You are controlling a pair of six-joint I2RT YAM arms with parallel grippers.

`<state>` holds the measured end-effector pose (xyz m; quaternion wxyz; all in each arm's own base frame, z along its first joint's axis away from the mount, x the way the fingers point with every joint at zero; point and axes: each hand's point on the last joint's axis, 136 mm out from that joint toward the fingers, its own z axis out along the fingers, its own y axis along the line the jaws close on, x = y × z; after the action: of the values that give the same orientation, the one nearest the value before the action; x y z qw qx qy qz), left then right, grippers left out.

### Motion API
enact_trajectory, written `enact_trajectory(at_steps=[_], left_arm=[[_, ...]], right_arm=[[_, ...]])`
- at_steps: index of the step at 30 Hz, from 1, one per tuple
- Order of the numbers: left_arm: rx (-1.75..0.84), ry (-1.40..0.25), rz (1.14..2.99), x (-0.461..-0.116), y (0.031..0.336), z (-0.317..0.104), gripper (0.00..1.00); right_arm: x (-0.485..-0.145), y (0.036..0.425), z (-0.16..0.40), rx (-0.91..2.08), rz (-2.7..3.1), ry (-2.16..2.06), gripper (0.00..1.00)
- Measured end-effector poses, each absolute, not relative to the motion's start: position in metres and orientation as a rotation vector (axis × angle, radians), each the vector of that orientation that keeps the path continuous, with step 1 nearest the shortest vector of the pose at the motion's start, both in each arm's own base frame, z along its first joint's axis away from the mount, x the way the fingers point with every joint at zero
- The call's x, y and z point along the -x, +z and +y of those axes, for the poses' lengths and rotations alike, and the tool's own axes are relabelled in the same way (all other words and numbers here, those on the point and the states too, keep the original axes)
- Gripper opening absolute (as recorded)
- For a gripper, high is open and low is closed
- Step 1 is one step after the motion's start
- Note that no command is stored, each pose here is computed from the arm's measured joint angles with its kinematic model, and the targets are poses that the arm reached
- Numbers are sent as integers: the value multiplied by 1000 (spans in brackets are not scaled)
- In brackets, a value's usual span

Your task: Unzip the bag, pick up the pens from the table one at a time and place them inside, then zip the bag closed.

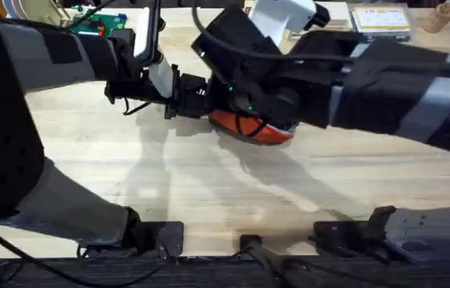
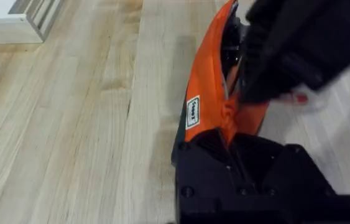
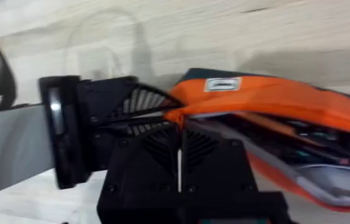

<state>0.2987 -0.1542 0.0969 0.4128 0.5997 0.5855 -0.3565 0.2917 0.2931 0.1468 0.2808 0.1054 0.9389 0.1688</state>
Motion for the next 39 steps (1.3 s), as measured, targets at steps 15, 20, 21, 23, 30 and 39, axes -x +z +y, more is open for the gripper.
enact_trajectory(at_steps=[15, 20, 21, 23, 30, 39], left_arm=[[-1513, -903, 1477, -297, 96, -156, 42], [-1516, -901, 1479, -297, 96, -156, 42], [-1516, -901, 1479, -297, 96, -156, 42], [-1516, -901, 1479, -297, 96, -156, 42], [-1516, -901, 1480, -297, 96, -156, 42], [-1518, -899, 1481, -297, 95, -155, 42]], right_arm=[[-293, 157, 164, -390, 2630, 117, 31], [-289, 153, 129, -468, 2663, 8, 31], [-290, 153, 129, -469, 2663, 7, 31], [-290, 153, 128, -463, 2664, 5, 31], [-290, 154, 128, -458, 2663, 8, 31], [-279, 185, 134, -431, 2618, 168, 937]])
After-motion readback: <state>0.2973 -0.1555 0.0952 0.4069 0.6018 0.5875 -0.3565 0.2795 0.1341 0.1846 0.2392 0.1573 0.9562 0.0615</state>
